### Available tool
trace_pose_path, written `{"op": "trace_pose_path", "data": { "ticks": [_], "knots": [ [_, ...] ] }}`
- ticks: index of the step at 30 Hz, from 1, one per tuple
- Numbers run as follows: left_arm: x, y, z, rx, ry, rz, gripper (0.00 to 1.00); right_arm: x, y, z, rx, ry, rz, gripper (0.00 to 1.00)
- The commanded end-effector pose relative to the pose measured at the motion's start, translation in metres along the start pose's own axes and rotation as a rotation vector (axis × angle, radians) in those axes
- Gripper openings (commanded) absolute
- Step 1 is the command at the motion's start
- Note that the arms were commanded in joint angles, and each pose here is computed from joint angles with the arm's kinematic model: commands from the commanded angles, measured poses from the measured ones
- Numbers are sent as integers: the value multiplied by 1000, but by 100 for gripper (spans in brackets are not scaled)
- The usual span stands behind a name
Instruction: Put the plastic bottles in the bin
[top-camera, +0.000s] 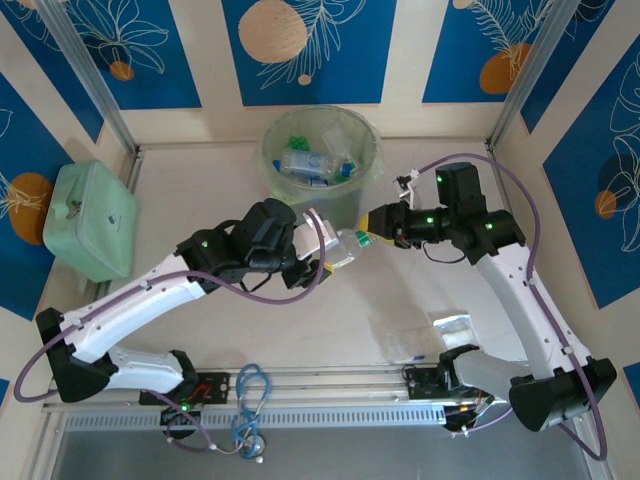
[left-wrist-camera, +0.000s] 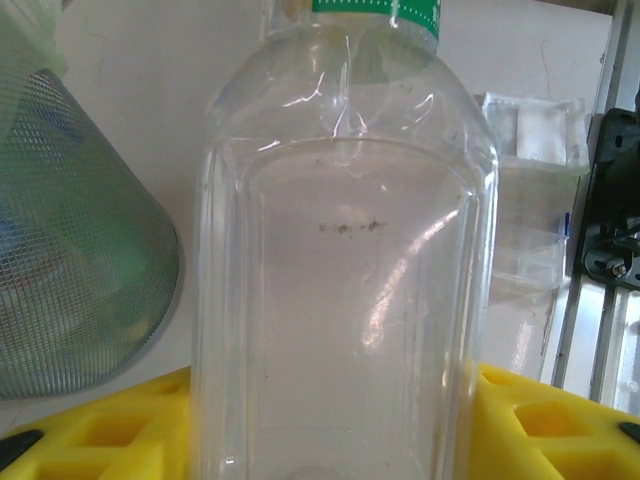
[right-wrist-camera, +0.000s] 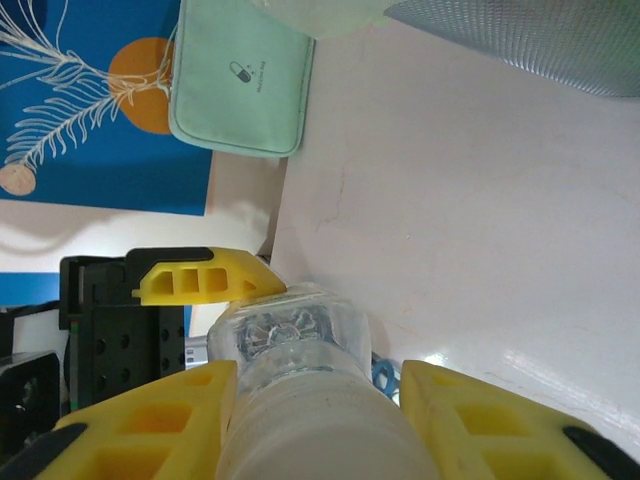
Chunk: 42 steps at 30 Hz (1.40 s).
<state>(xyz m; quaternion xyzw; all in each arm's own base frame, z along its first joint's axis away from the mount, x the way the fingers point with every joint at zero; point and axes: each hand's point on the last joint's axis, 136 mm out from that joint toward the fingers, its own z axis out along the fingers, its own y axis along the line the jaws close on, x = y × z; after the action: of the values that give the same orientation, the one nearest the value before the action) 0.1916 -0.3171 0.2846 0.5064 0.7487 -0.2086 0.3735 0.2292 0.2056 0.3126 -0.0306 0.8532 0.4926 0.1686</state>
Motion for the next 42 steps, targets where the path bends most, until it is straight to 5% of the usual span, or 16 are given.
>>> {"op": "trace_pose_path", "data": {
  "ticks": [1, 5, 15, 20, 28, 42],
  "knots": [
    [-8, 7, 1, -51, -37, -14, 71, 8, 6, -1, -11, 11, -27, 28],
    [-14, 19, -2, -114, -87, -92, 100, 4, 7, -6, 11, -23, -30, 24],
    [-52, 107, -104, -518, -368, -459, 100, -68, 52, -35, -3, -274, -52, 23],
    [-20, 150, -129, -661, -313, -692, 100, -126, 67, -44, 0, -444, -6, 23],
    [26, 163, -105, -486, -322, -1014, 100, -202, 53, -26, -18, -586, 141, 22],
    [44, 165, -83, -376, -302, -1104, 97, -270, 35, 16, 51, -661, 170, 22]
  ]
}}
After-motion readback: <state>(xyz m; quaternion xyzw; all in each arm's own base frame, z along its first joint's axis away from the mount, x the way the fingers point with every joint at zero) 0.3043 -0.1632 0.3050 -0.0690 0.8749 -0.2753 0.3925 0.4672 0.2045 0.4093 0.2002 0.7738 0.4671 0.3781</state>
